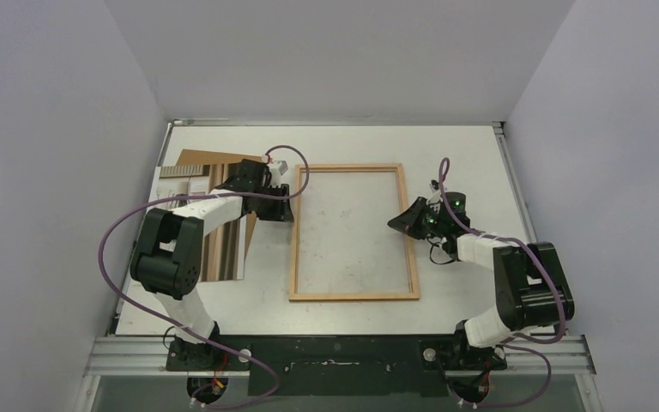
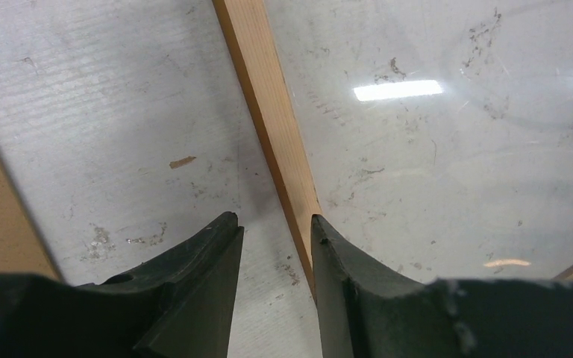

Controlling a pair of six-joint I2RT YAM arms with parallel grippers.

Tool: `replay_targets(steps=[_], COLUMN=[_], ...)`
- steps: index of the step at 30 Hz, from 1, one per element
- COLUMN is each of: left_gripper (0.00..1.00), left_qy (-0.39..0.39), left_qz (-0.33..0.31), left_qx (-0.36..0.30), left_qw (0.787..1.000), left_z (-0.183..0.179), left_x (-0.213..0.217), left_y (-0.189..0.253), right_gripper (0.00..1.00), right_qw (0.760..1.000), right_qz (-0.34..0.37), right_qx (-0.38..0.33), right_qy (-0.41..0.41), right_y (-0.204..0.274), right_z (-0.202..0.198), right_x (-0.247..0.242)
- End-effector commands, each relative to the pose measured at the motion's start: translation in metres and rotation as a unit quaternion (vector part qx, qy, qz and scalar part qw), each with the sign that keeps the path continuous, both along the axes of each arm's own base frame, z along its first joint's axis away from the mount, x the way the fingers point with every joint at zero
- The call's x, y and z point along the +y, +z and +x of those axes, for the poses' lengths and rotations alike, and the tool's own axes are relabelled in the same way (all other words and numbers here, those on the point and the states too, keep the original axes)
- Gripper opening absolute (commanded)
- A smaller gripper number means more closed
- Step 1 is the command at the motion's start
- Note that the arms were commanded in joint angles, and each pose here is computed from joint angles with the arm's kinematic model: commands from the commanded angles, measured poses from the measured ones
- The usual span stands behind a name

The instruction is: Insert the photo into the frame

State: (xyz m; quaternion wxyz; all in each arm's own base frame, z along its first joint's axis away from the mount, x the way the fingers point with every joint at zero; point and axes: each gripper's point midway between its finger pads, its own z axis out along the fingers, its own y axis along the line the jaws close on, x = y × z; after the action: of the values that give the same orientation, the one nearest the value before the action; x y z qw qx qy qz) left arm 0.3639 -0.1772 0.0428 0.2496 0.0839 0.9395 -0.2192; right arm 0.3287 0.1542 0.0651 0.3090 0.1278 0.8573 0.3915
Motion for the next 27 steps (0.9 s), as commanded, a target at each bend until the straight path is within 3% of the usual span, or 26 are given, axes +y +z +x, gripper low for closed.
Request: replay_targets(steps=[1,14,27], left_gripper=[0.38,0.39,0.2], left_qy=[-0.011,-0.016,-0.037], left_qz=[0.002,0.013,0.029], left_qx=[-0.031,-0.028,-0.016], left_qw=[0.999,0.999,0.999], left_z=[0.014,0.014,0.011], left_x=[-0.007,-0.008,-0.008], left_y=[0.015,0.01,-0.015], right_gripper=[0.05,0.05,0.05], right_qw=[1.0,1.0,1.0], right_qz=[-0.005,0.007,0.009], right_qx=[-0.026,-0.013,-0.001], right_qy=[-0.004,0.002,-0.005], right_y=[-0.002,-0.012,-0.022], right_z=[0.009,0.004,0.002], right_x=[-0.006,-0.004,-0.005])
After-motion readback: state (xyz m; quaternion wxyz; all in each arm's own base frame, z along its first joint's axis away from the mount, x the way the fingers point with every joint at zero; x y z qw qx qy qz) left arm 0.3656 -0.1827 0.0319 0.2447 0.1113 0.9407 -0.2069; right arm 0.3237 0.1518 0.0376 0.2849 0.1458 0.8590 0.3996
